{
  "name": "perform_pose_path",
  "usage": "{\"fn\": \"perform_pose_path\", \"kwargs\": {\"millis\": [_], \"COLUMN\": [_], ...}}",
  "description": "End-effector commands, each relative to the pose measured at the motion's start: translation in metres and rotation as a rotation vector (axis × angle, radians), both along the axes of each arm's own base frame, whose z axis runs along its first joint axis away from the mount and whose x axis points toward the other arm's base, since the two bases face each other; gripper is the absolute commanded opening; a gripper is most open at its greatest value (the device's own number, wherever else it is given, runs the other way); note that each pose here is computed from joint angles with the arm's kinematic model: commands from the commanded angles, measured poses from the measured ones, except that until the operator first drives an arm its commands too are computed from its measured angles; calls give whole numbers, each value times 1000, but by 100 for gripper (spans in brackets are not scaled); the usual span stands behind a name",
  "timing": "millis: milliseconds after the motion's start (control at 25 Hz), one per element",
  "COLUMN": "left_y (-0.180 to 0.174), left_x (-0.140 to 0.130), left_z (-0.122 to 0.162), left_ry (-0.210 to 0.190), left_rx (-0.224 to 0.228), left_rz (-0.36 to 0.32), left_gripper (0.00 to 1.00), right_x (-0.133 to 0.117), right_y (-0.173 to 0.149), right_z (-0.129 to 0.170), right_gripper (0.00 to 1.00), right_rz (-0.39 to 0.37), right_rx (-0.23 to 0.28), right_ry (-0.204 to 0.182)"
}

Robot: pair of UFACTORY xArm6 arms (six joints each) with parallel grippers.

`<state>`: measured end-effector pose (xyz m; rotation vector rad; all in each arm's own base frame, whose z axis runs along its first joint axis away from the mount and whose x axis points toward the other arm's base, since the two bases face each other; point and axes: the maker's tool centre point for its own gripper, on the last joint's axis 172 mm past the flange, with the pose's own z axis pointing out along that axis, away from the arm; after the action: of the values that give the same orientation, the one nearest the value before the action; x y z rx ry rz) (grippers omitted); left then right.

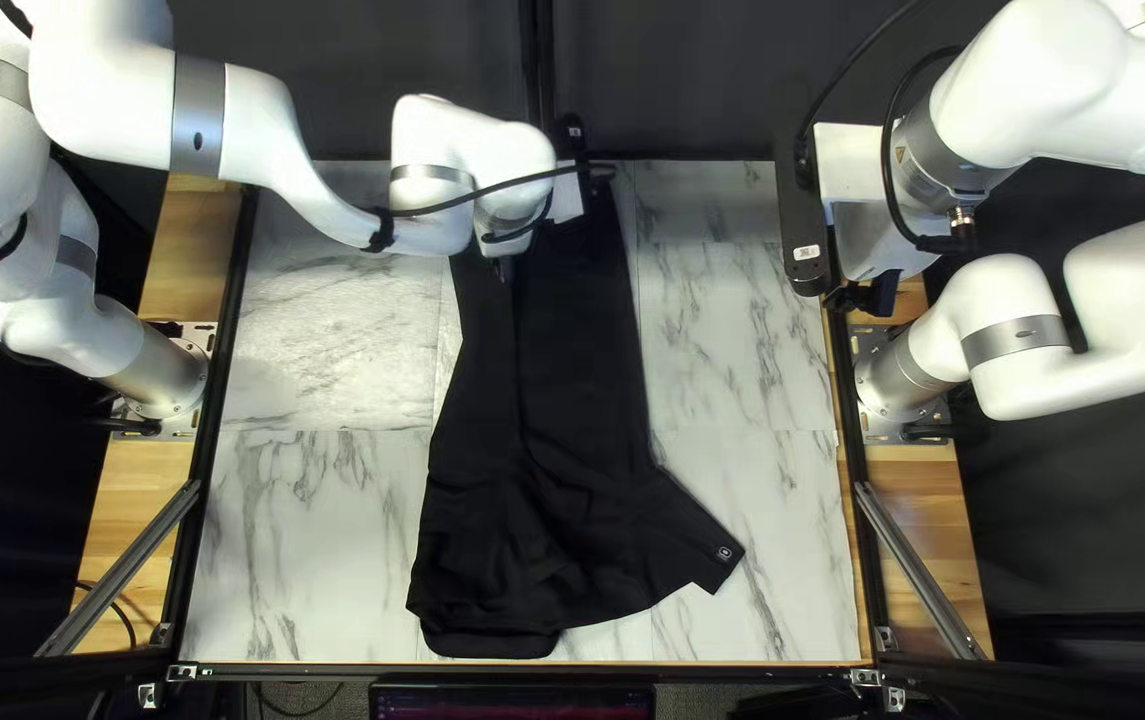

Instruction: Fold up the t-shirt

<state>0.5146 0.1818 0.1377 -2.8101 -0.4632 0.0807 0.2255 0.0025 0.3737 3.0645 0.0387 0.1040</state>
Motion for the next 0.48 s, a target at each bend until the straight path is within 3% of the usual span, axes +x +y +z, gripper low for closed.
{"fn": "perform_pose_path", "kwargs": {"millis": [40,280,480], "left_y": [15,32,46], "left_x": [0,9,14], "left_z": [-19,-35,-52], "left_ry": [-37,-65,-62], "left_rx": [-6,-3,-5], "left_rz": [48,64,49], "left_gripper": [100,100,100], "right_x": [0,0,0], "right_y": [0,0,0], "right_z": [0,0,0], "right_gripper": [100,100,100], "right_rz": [0,0,0], "right_rx": [0,0,0], "right_ry": [0,0,0]}}
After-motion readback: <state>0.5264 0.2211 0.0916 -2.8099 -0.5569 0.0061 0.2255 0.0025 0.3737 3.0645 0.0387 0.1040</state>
